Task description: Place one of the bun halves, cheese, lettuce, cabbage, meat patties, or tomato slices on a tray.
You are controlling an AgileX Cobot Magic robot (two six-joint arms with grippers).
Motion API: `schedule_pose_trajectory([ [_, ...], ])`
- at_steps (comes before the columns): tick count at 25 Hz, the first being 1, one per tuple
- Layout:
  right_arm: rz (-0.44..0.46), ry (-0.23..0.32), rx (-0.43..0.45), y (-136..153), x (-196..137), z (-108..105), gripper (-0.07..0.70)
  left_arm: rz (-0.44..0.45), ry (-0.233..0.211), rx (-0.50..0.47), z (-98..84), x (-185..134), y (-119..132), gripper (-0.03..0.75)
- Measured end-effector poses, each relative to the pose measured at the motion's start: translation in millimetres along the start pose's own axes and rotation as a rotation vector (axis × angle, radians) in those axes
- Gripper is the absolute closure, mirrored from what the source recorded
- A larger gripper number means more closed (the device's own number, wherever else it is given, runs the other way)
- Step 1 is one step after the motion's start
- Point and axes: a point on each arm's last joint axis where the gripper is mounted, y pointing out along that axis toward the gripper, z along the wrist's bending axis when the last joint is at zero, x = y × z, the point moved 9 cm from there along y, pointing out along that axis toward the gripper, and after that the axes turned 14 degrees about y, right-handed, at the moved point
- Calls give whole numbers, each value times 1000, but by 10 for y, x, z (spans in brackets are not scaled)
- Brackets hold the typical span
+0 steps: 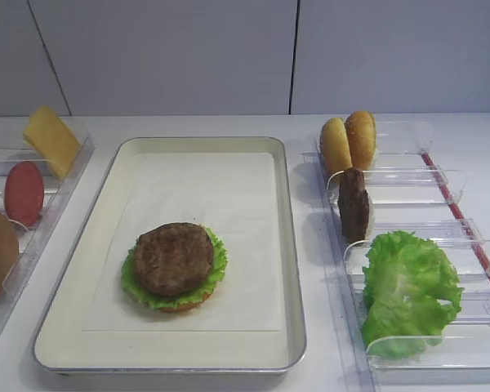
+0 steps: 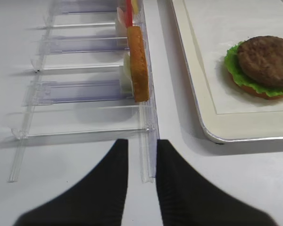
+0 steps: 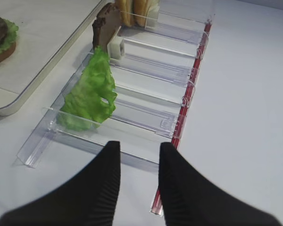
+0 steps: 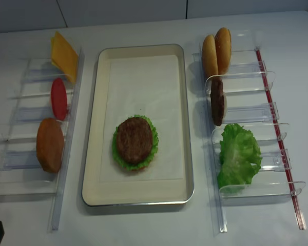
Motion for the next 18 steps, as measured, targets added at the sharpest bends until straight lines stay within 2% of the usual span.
schedule_pose_trajectory([
  [10,-39,123,-162,-9,21,-115,385,0,0,0,0,0,0,577],
  [18,-42,133,-174,-10,22,-124,385,0,0,0,0,0,0,577],
])
